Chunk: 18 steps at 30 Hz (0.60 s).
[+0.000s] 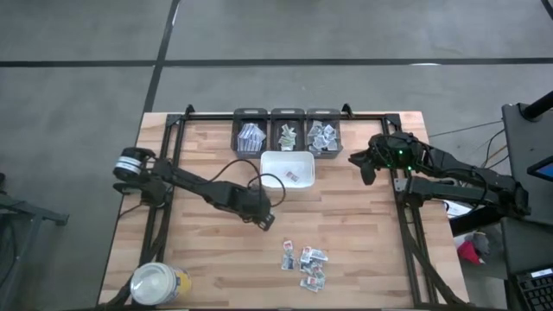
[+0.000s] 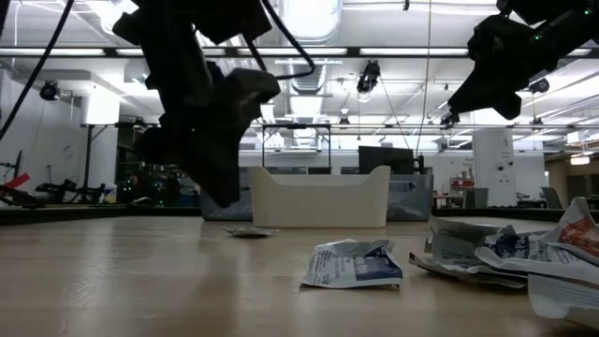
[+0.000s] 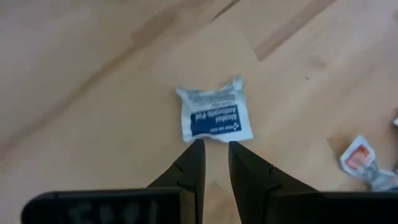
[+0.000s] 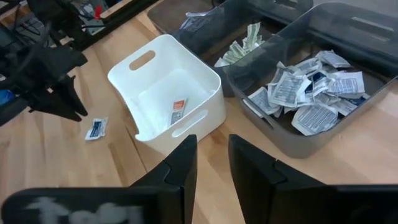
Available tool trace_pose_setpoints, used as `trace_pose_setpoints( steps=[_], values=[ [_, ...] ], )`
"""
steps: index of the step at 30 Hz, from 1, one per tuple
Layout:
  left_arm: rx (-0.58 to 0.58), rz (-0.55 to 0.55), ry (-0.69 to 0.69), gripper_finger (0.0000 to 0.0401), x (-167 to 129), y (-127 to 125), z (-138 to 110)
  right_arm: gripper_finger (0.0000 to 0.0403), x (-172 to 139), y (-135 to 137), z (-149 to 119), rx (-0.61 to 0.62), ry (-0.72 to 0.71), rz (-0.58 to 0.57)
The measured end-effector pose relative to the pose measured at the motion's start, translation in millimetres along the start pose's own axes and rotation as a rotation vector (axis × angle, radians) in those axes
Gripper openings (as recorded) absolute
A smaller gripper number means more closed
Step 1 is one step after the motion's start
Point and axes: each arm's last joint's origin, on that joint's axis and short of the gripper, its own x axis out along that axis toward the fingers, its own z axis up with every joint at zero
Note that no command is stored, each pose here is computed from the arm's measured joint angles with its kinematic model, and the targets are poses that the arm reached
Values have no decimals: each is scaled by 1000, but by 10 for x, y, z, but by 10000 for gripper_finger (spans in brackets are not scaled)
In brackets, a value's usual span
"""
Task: Pick & Place First Aid Supplies
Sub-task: Put the white alcohol pad into the right black bin
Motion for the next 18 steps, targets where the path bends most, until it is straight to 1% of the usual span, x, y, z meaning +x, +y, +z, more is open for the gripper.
trace_pose_setpoints(
  steps=[2, 4, 11, 18],
  values=[
    [-70, -4, 20, 64, 31, 2, 1, 84, 1, 0, 1, -1, -2, 1],
    [-117, -17, 55, 64, 71, -1, -2, 80, 5, 0, 2, -2, -8, 3],
    [-225, -9, 69, 64, 147, 18, 25, 72, 7, 2, 8, -4, -18, 7],
    [-321, 0, 57, 64, 158, 62, 106, 84, 7, 3, 8, -4, -18, 7]
  ],
)
